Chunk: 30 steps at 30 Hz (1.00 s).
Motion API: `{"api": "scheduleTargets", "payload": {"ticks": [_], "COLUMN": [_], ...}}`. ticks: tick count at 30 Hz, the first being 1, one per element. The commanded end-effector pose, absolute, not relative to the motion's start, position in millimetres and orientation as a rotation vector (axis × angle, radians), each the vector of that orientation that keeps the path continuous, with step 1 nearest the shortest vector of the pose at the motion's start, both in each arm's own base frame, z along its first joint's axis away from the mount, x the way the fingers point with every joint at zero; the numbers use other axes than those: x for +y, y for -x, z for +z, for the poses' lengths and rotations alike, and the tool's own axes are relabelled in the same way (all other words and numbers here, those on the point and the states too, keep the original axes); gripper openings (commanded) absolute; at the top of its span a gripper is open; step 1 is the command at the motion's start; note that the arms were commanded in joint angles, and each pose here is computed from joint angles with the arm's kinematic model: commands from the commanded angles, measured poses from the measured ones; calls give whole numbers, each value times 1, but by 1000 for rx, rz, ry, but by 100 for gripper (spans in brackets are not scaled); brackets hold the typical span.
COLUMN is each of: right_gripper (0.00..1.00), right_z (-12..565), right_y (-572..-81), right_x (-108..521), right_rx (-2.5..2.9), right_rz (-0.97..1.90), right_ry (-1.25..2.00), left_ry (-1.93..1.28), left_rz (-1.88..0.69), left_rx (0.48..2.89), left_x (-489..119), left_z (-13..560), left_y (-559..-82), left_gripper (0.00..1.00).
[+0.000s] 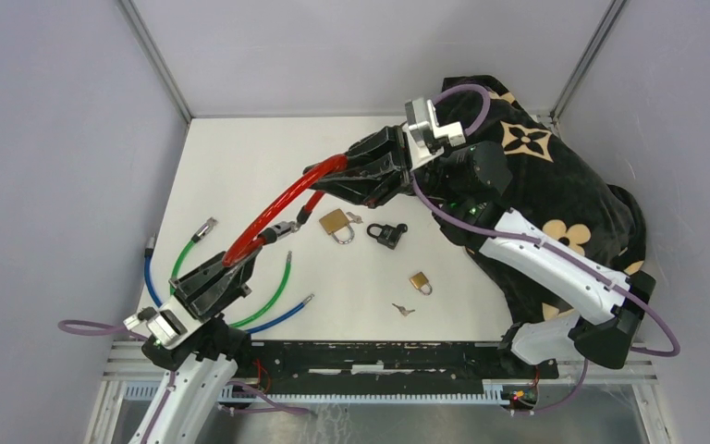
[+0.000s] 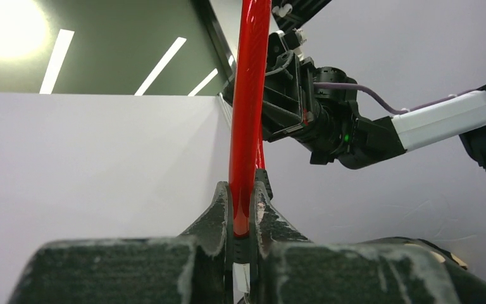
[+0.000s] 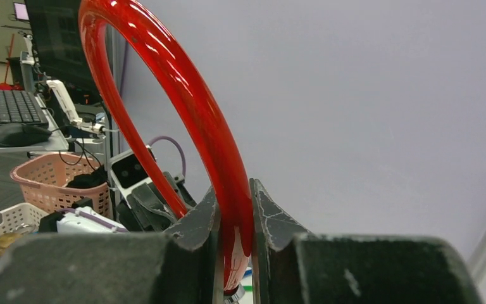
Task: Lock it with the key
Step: Lock the lock.
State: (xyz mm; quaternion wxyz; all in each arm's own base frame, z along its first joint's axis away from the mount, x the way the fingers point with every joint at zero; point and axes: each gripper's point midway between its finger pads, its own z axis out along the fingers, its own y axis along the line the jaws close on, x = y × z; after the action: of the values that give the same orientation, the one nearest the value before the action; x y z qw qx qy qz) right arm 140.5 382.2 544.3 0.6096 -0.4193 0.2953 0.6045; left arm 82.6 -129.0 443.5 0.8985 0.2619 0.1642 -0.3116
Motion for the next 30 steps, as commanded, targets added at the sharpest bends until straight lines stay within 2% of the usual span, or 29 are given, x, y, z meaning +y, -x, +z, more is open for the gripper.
{"api": "scheduleTargets", "payload": {"ticks": [1, 19, 30], "right_gripper": [0, 0, 0], "right_z": [586, 584, 591], "right_y": [-120, -125, -117], "right_x": [367, 397, 387], "right_rx": [539, 529, 509], "right_rz": [1435, 1466, 1477], "right_ry": [853, 854, 850], "left_ry": [-577, -599, -606], "left_rz": [-686, -651, -593], "left_rx": [237, 234, 229], "left_x": [-130, -132, -131], "left_z": [456, 450, 447], "left_y": [-58, -60, -65], "left_gripper": [2, 2, 2]}}
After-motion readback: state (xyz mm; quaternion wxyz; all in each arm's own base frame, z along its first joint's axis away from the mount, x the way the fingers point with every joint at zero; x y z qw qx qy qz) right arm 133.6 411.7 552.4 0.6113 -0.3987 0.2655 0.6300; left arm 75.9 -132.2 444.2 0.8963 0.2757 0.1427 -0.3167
